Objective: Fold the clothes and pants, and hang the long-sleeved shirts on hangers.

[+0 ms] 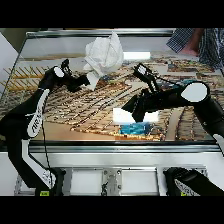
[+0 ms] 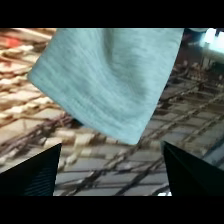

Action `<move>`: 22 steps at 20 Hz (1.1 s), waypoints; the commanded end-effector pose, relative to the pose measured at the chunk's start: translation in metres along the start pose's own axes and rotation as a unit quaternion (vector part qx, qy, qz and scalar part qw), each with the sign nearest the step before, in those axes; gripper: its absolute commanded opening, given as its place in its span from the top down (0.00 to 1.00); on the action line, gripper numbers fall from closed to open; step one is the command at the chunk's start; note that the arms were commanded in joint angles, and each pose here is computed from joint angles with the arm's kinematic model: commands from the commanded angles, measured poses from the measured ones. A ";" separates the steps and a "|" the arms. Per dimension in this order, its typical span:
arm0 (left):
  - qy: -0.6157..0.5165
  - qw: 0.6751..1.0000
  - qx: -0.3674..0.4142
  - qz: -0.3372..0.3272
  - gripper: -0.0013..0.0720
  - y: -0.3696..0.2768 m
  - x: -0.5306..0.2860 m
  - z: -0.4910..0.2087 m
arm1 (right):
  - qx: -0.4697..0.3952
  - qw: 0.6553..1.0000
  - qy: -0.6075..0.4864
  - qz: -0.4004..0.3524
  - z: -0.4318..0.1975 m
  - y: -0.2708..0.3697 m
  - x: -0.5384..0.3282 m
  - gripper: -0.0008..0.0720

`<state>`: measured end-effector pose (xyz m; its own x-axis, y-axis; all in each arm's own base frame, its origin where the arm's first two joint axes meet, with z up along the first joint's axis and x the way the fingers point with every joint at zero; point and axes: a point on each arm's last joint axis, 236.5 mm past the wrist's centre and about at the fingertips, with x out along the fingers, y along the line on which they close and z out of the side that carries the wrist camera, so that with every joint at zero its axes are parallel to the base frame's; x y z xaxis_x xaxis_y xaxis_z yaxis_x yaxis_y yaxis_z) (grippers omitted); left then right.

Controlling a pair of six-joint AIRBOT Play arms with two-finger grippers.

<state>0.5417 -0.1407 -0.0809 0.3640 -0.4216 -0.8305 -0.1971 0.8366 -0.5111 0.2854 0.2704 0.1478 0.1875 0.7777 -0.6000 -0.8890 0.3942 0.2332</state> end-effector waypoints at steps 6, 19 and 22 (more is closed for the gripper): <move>-0.059 0.992 -0.077 -0.075 0.06 -0.035 0.042 0.021 | 0.000 1.000 0.000 0.000 0.000 0.000 0.000 0.95; -0.223 0.928 0.246 -0.172 0.97 -0.217 -0.265 0.021 | 0.121 0.935 -0.102 -0.318 0.028 -0.127 -0.118 0.96; -0.239 0.897 0.316 -0.195 0.97 -0.254 -0.326 -0.079 | 0.141 0.867 -0.196 -0.436 0.045 -0.145 -0.214 0.96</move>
<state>0.4852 -0.2249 0.2516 0.6695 -0.6188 -0.4109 0.4004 0.7666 -0.5021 0.3767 0.1487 0.2165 0.7226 0.4623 -0.5140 -0.4958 0.8647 0.0807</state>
